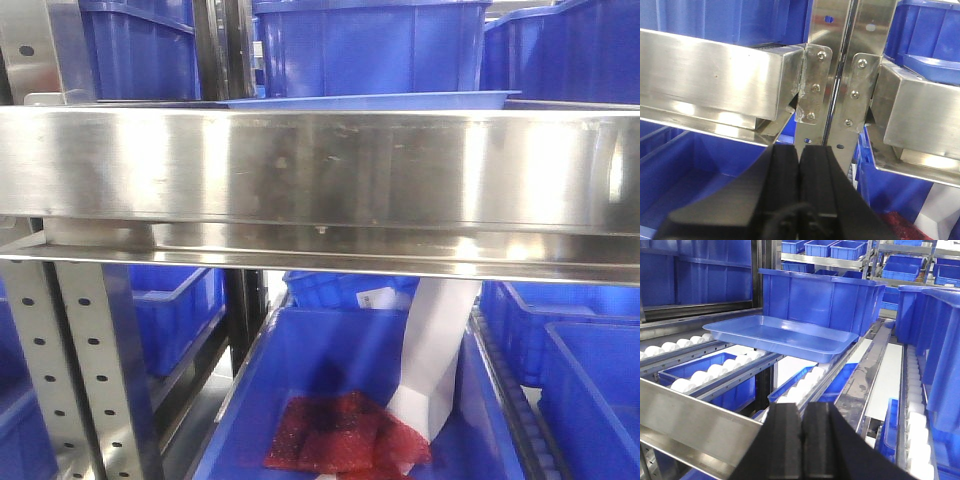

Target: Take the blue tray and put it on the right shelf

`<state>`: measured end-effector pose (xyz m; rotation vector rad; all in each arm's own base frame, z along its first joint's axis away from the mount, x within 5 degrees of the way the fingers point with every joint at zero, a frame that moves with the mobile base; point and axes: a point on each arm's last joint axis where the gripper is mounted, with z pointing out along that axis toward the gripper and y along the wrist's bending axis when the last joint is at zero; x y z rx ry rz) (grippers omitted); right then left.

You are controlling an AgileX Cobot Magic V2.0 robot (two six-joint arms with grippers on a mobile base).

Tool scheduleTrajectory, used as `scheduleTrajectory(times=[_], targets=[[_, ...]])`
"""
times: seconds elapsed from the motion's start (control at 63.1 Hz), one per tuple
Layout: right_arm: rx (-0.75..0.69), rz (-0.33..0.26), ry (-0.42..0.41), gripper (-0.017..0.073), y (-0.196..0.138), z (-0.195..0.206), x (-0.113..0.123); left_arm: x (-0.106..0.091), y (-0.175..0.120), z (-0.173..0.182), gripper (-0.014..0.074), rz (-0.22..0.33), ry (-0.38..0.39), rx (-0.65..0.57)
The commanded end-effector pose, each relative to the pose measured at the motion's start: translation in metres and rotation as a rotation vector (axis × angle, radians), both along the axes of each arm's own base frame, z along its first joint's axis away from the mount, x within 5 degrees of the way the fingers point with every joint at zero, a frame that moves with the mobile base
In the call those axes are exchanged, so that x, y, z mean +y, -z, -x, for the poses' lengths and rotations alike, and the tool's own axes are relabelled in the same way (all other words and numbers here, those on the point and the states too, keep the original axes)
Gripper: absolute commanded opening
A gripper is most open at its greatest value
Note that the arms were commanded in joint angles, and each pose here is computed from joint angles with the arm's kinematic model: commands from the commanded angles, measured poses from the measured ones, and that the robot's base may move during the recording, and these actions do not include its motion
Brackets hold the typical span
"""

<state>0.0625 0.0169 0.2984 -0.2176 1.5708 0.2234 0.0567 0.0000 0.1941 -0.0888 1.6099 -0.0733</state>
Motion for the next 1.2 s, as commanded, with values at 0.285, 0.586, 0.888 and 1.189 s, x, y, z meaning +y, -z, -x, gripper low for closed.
scheduleTrajectory(times=[0.285, 0.586, 0.888, 1.189], targets=[[-0.096, 0.009, 0.013, 0.0051, -0.015, 0.001, -0.001, 0.001, 0.001, 0.000, -0.0048, 0.004, -0.013, -0.070], [-0.098, -0.057, 0.279, 0.0051, 0.028, -0.002, -0.017, 0.001, 0.001, 0.000, -0.0048, 0.004, -0.013, -0.070], [-0.150, -0.087, 0.387, 0.0051, 0.083, 0.010, -0.023, 0.001, 0.001, 0.000, -0.0048, 0.004, -0.013, -0.070], [-0.133, -0.086, 0.388, 0.0051, 0.084, 0.009, -0.023, 0.001, 0.001, 0.000, -0.0048, 0.004, -0.013, -0.070]])
